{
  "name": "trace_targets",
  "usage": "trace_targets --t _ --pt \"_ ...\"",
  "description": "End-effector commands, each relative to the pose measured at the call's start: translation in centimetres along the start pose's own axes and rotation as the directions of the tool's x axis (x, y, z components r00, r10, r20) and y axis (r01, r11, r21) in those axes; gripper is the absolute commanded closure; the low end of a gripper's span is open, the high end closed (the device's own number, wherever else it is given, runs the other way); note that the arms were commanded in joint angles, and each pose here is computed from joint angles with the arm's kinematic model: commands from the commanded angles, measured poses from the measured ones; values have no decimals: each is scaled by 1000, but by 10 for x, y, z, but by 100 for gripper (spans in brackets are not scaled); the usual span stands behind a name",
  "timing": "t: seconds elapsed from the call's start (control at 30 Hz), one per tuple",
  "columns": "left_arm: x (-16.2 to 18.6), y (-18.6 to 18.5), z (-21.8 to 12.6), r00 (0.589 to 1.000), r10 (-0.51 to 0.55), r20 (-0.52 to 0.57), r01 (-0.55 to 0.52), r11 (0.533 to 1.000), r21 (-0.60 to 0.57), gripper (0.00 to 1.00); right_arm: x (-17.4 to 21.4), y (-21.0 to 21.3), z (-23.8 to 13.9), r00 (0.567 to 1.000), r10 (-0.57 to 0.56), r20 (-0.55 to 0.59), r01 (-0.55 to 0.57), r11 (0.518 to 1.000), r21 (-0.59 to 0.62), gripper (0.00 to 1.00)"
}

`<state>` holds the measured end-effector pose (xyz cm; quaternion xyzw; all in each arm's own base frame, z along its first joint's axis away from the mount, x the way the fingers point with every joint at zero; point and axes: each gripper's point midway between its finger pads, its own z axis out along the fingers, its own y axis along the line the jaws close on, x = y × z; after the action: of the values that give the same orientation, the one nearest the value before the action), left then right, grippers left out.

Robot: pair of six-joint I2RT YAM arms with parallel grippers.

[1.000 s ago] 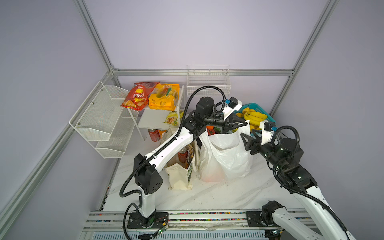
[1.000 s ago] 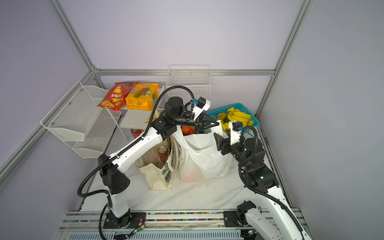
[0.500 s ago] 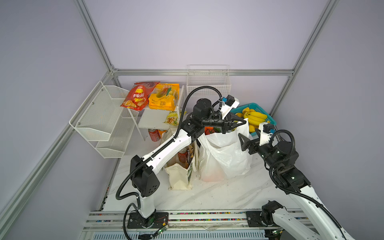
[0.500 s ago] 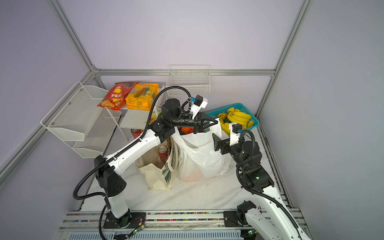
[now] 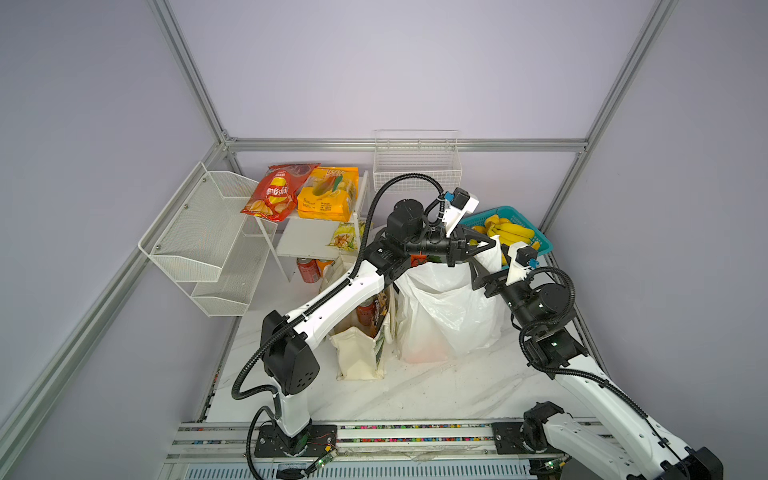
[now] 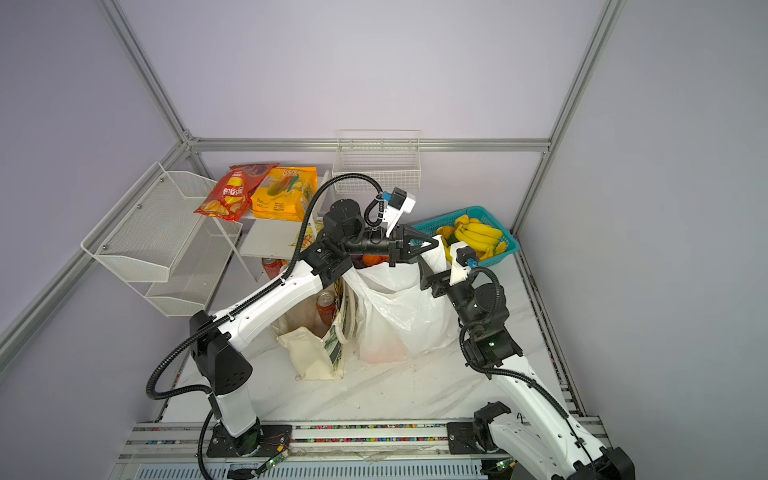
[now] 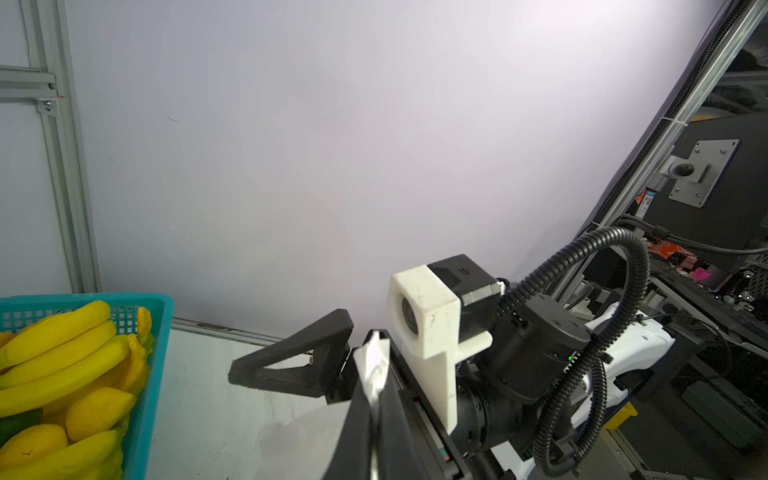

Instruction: Place the mixed food into the grocery bags and tie them

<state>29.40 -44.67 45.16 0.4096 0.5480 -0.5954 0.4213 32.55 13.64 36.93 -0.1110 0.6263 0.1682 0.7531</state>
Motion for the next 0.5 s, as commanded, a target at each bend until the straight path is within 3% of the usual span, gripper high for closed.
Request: trace_targets --t 0.0,0.1,0.27,0.47 --pt "-15 -21 -10 999 0 41 -1 1000 10 100 -22 -4 6 993 -13 116 10 999 30 4" --pt "-12 -18 -11 999 -27 38 27 1000 -7 100 -8 -13 12 994 21 103 -29 997 77 8" --pt "-13 -13 -16 998 -51 48 54 997 -60 100 54 -57 -5 993 117 -11 -107 938 330 26" --pt "-16 -8 -17 996 -70 61 75 993 -94 100 113 -57 -31 976 173 -129 -120 931 344 33"
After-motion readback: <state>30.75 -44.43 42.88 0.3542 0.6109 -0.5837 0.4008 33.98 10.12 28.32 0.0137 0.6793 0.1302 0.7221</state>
